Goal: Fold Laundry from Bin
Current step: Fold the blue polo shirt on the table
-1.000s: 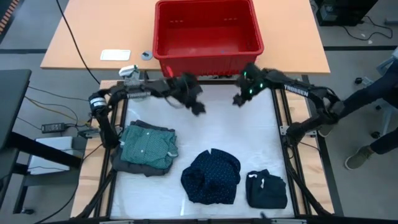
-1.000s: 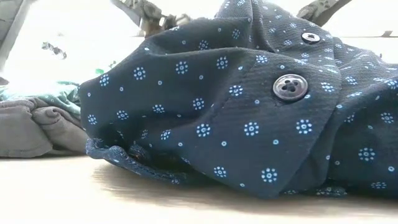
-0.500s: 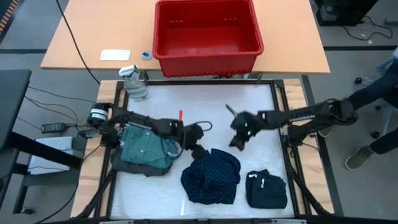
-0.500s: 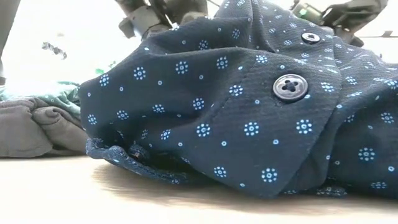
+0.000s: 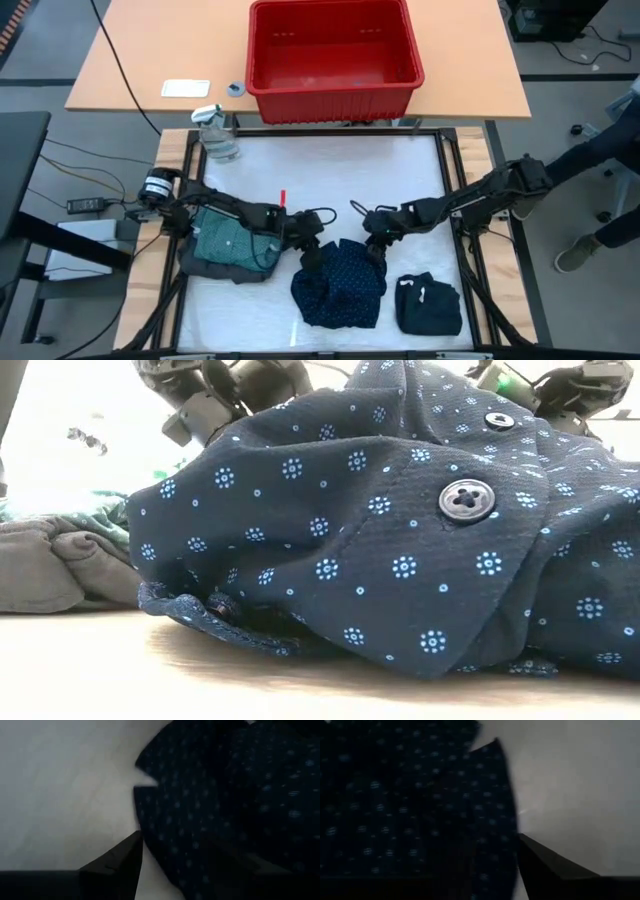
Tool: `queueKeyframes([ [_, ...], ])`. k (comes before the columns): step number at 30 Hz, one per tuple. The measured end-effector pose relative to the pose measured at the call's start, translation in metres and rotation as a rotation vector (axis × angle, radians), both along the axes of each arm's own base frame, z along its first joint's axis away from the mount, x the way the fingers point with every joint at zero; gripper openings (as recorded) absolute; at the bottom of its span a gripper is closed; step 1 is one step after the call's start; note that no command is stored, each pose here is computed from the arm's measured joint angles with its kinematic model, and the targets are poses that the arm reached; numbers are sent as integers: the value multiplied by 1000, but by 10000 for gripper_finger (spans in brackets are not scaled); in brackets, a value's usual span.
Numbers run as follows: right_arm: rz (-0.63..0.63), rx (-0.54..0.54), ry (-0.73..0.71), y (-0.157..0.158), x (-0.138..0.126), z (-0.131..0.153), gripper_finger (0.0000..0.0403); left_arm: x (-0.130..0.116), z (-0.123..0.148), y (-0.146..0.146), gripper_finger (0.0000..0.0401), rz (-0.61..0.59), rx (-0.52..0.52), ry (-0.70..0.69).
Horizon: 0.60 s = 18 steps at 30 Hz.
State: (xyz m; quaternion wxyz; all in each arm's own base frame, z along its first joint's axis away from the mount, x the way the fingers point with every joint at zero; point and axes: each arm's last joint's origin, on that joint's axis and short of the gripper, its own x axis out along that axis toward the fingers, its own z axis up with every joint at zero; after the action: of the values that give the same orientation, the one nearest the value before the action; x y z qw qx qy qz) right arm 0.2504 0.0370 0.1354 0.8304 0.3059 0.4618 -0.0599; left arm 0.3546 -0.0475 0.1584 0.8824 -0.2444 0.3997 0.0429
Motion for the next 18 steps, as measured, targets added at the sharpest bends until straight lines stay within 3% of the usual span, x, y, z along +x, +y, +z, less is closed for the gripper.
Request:
queueKeyframes([
  [12,105,-54,-2,24,9,-23,221,14,-39,-7,202,-20,5,-32],
  [15,108,-58,-12,26,11,-26,219,15,-46,-7,179,-30,15,-23],
  [18,104,-61,-8,25,11,-27,187,15,-46,-7,131,-52,39,-27],
])
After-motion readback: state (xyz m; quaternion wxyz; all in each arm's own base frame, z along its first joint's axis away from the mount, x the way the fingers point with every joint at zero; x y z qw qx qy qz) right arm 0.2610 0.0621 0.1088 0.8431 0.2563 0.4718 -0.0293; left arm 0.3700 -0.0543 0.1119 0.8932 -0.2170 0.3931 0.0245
